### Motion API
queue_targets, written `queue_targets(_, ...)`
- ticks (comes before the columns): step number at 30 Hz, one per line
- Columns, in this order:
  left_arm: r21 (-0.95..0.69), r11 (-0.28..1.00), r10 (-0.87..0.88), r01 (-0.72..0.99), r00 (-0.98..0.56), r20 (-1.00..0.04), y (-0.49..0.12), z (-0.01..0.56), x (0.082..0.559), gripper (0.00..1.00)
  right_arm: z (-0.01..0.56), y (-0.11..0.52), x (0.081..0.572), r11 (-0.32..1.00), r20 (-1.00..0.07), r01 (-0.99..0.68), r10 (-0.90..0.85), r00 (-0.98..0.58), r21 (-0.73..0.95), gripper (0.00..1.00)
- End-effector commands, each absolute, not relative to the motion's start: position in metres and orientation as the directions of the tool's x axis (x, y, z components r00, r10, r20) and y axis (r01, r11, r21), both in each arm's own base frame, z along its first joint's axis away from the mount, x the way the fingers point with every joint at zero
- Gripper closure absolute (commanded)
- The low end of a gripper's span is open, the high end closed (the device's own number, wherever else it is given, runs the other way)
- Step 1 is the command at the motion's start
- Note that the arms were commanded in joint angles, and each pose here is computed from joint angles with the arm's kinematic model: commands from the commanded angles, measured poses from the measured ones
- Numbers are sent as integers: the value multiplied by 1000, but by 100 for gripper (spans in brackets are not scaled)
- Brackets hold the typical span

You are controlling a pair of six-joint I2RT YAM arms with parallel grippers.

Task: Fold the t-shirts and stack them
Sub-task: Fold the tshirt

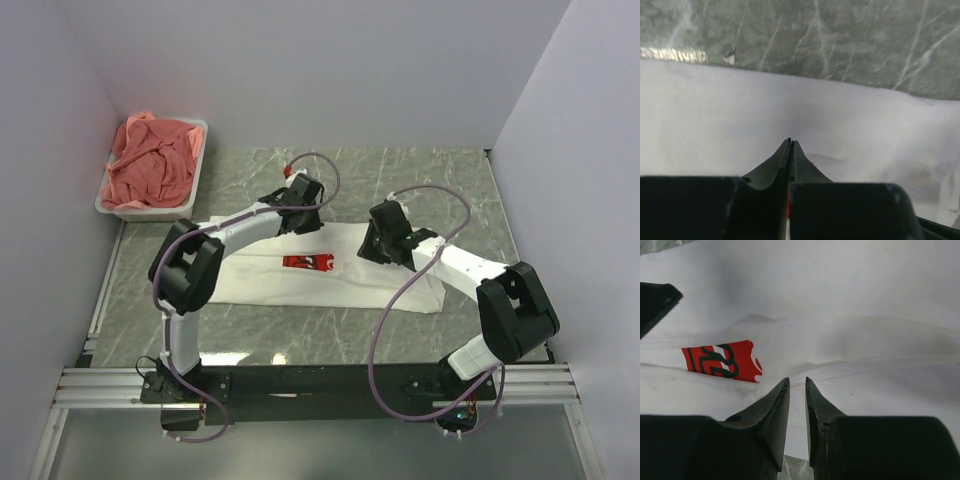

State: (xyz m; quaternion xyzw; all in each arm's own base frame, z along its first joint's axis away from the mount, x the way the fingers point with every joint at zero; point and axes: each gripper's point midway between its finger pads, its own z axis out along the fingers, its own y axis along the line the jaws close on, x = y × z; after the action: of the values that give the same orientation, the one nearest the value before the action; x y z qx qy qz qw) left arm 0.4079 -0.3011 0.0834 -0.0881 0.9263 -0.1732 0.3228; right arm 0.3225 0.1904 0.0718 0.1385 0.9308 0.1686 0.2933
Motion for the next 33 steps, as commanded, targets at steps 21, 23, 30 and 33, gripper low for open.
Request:
queue_targets(21,-422,906,-229,38,-794,-563,-313,61,357,97,65,196,301,901,-514,132,351,-783,414,74)
queue_targets(23,-419,907,-229,41,-787,-573,-311,65,358,96,73,201,303,902,-524,118,343,-779,415,74)
queue_targets(30,-424,906,-261,7,-779,-570,-298,66,359,96,78,232,306,906,-524,70,303,-796,418,74)
queue_targets(33,-416,909,-290,-27,-757,-585,-283,72,362,96,69,243,304,907,-508,62,288,-811,415,74)
